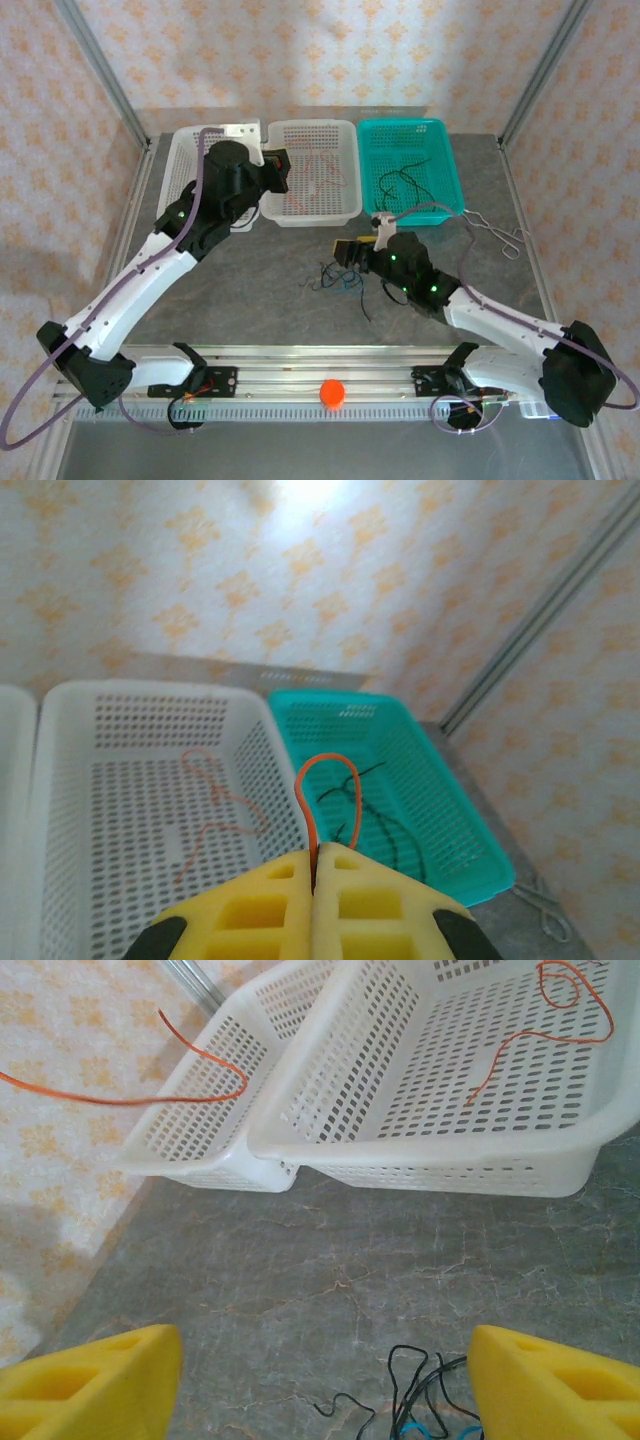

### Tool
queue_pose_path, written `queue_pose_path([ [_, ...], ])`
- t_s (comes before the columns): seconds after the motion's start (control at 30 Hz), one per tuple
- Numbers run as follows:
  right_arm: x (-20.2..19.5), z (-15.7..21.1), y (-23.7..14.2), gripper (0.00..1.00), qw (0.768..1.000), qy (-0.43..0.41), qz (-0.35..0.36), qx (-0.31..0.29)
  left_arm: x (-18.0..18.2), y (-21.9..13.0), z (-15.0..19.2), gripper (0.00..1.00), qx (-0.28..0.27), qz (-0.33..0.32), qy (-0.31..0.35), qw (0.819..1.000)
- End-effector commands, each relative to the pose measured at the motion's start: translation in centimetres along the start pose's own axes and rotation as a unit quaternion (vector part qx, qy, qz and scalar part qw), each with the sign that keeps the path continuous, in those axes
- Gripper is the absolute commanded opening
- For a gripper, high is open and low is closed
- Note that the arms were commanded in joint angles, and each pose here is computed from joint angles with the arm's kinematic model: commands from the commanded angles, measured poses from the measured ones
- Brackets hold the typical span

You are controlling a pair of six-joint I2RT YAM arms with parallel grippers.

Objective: Untangle the cables

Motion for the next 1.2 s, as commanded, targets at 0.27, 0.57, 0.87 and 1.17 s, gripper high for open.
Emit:
queue_pose_path([
  [0.27,1.6,-5.5,-0.1,0.85,0.994,0.067,0.042,0.071,4.5,0.8,-3.1,0.00,-0.014,-0.083,-0.038,0.996],
  [0.57,2.5,-9.2,0.6,0.93,0.998,0.051,0.035,-0.015,9.5,3.1,-3.9,0.00,-0.041,-0.184,-0.016,0.982],
  [0.87,2.5,-11.3,1.1,0.90,0.996,0.040,0.069,-0.041,11.8,5.9,-4.4,0.00,-0.027,-0.186,-0.017,0.982],
  [1.17,1.4,-10.8,0.7,0.90,0.993,0.054,0.096,-0.040,9.6,8.3,-4.5,0.00,0.009,-0.074,-0.021,0.997],
])
Point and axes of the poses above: each hand's point on the last joint's axis, 136 mm out from that joint toward the fingers, its own y axis out along the fingers, its own x axis along the line the jaws close on, z = x × y, the point moved 9 cm from there along -y, back along the fingers, and after that the axes turned 14 degrees about -y, right-handed, at the moved point
